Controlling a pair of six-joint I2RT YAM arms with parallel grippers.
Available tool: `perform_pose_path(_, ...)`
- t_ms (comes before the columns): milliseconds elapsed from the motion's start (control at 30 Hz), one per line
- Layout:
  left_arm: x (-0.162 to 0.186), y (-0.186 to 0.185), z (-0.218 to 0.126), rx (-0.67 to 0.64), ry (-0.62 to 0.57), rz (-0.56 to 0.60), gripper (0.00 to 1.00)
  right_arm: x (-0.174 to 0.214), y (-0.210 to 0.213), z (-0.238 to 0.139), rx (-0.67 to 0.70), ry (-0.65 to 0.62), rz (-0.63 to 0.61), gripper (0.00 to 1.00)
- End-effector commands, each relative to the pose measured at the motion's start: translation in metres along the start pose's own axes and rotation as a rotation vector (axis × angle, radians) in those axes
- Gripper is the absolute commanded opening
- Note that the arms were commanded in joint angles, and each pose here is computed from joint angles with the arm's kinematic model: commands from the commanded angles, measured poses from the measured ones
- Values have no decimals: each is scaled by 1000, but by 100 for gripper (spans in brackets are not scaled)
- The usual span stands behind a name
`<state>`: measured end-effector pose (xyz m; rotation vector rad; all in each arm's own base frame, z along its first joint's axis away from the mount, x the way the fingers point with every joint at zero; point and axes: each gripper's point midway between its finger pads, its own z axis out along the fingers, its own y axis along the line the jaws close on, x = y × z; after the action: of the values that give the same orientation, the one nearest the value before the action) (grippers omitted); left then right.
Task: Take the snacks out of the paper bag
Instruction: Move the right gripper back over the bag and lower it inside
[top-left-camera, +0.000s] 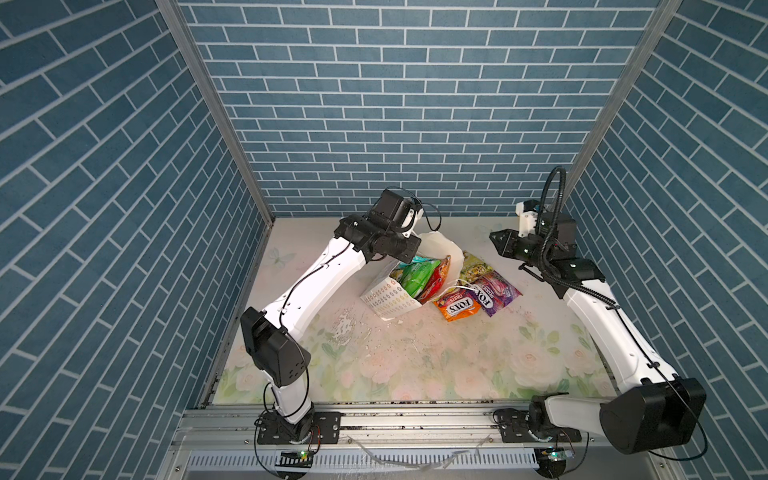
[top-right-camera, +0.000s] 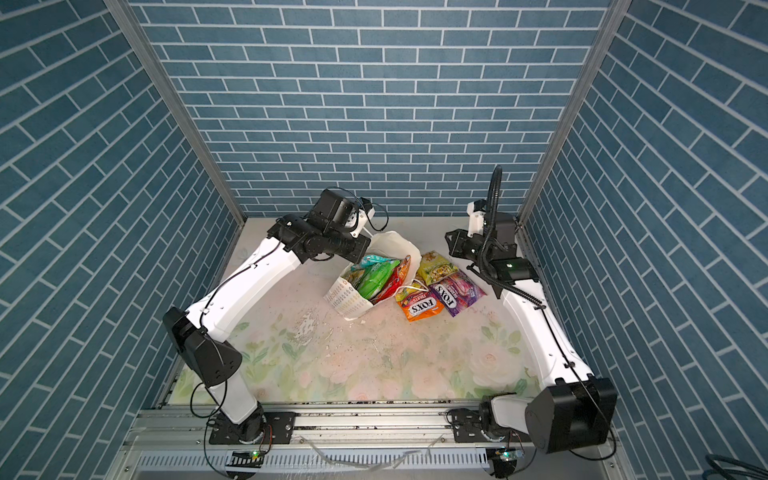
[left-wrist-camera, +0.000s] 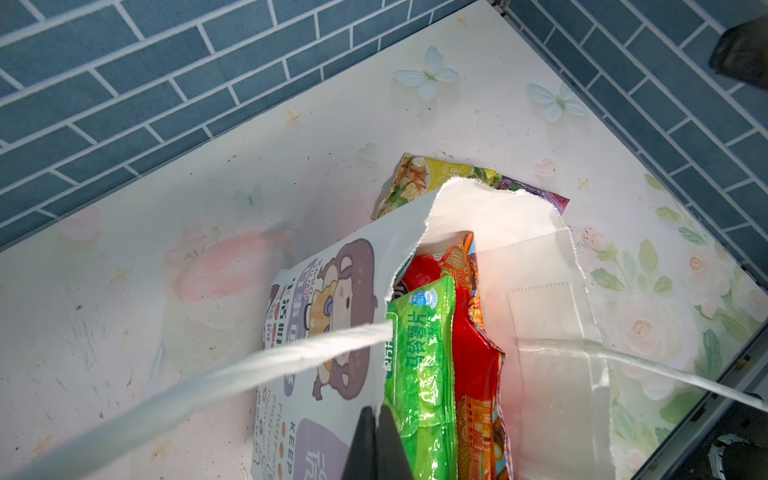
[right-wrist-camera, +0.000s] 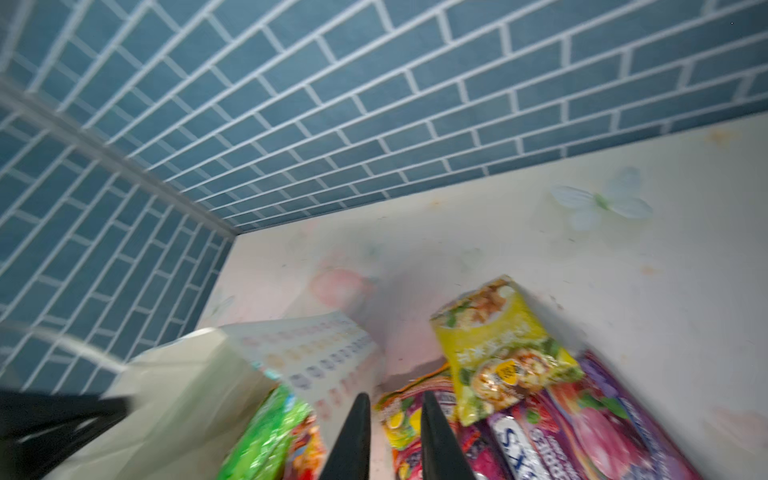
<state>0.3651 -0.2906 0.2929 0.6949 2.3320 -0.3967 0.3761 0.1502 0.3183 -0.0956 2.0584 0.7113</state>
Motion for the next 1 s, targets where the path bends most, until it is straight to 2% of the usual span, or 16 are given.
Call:
perform_pose_path(0,-9,-8,-6,10,-47,11,0,12,60,-10,-174,62,-153,23)
perform_pose_path(167,-11,-13,-4,21,-55,8,0,34,112,1,-348,135,-206,22)
perform_pose_path(467,-13,-15,-2,25,-51,-1,0,77,137,55,-401,250,-200,22)
perform_pose_path(600,-14,-13,-4,16,-54,-1,0,88,139,78,-332,272,-193,22)
perform_pose_path(733,-14,-12,-5,17,-54,-2,0,93,120,96,-214,262,-174,23)
perform_pose_path(967,-13,-11,-4,19,-49,-6,0,101,100,115,-106,251,-149,25)
